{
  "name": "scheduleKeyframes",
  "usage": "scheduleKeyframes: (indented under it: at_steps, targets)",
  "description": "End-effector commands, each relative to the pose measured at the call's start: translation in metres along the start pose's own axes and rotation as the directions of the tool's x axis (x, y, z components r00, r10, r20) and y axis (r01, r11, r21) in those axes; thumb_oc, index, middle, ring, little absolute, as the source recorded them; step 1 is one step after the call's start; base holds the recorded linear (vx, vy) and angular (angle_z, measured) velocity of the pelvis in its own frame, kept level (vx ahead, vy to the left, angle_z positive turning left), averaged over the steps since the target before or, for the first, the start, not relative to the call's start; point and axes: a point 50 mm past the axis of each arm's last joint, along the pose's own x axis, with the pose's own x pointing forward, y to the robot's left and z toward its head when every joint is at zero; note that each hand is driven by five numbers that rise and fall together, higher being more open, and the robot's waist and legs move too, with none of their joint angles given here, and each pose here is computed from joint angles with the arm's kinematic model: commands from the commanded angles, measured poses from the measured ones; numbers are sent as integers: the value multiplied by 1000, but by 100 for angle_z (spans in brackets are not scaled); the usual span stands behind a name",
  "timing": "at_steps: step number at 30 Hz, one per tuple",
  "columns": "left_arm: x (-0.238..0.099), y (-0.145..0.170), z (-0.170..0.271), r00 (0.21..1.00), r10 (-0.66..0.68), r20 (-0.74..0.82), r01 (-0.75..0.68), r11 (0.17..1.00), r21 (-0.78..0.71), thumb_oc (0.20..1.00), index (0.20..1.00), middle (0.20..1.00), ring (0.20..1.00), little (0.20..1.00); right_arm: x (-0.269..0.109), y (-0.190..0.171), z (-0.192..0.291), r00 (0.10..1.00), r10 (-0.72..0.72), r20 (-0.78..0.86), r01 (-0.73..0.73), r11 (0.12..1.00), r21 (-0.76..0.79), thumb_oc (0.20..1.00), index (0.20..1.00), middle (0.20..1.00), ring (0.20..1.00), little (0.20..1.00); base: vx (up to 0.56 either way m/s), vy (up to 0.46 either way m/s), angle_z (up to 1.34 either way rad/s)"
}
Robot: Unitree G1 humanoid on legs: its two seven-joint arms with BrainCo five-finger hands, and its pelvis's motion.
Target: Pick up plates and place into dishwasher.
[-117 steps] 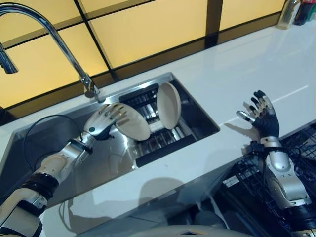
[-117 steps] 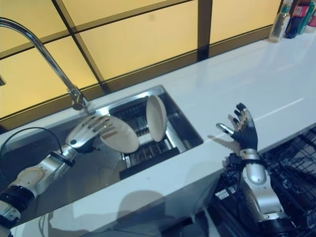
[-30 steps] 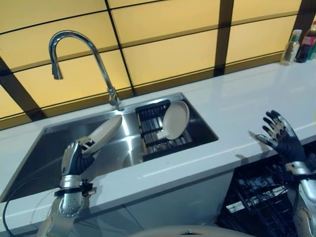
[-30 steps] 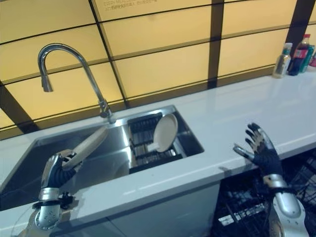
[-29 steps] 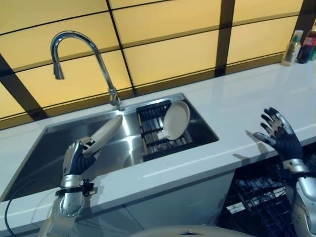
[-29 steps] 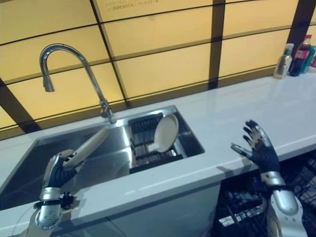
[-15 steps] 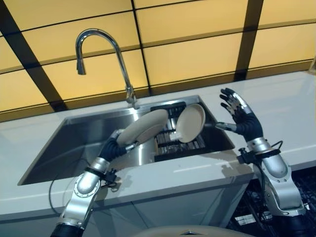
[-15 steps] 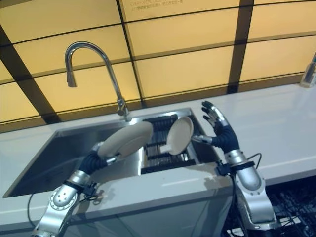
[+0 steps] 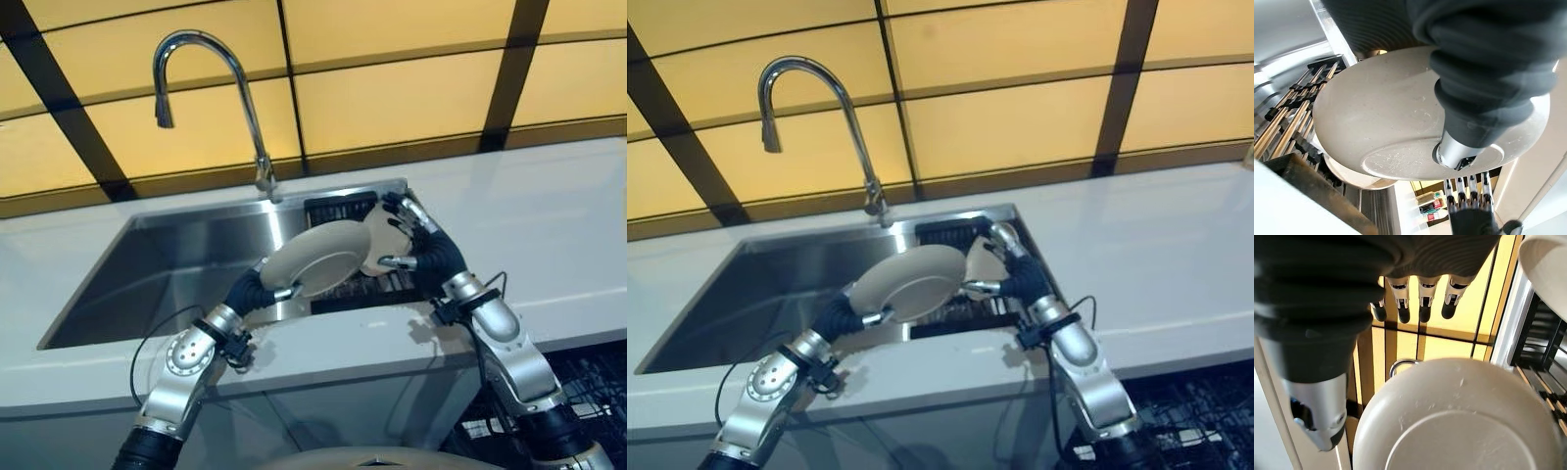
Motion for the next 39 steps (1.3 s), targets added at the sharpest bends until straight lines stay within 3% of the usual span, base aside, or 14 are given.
scheduleKeyframes:
  at_steps: [1,9,20,27,29,30,31,39]
  targets:
    - [21,9,44,982,-79,171,65,994,87,200,200,200,200,200,20,4,23,989,21,144,-19,1000,-11,1000,1000,1000,1000,1000,-38,-6,1]
    - [26,3,46,976,-145,165,130,987,95,200,200,200,200,200,29,15,27,984,63,165,-71,996,45,1000,1000,1000,1000,1000,-4,-1,0]
    - [30,-2,44,969,-200,146,192,979,64,200,200,200,200,200,32,45,15,959,264,106,-277,952,128,1000,1000,1000,1000,1000,-6,8,6]
    - [35,-7,43,955,-258,145,251,966,66,200,200,200,200,200,30,67,5,849,526,54,-528,838,137,1000,1000,1000,1000,1000,-2,3,2]
    - [34,-4,43,957,-255,138,249,967,62,200,200,200,200,200,23,72,2,774,634,14,-632,769,98,724,724,724,724,724,-5,-9,3]
    - [33,-3,43,958,-253,136,247,967,62,200,200,200,200,200,22,72,2,756,655,5,-652,752,92,489,489,489,489,489,-13,-19,3]
    - [32,-2,43,959,-251,131,245,968,58,200,200,200,200,200,19,71,3,739,673,-1,-671,737,84,200,200,200,200,200,0,0,0]
    - [30,-5,37,966,-227,122,226,974,25,200,200,200,200,200,20,60,5,794,607,29,-604,782,154,200,200,200,200,200,-4,-8,0]
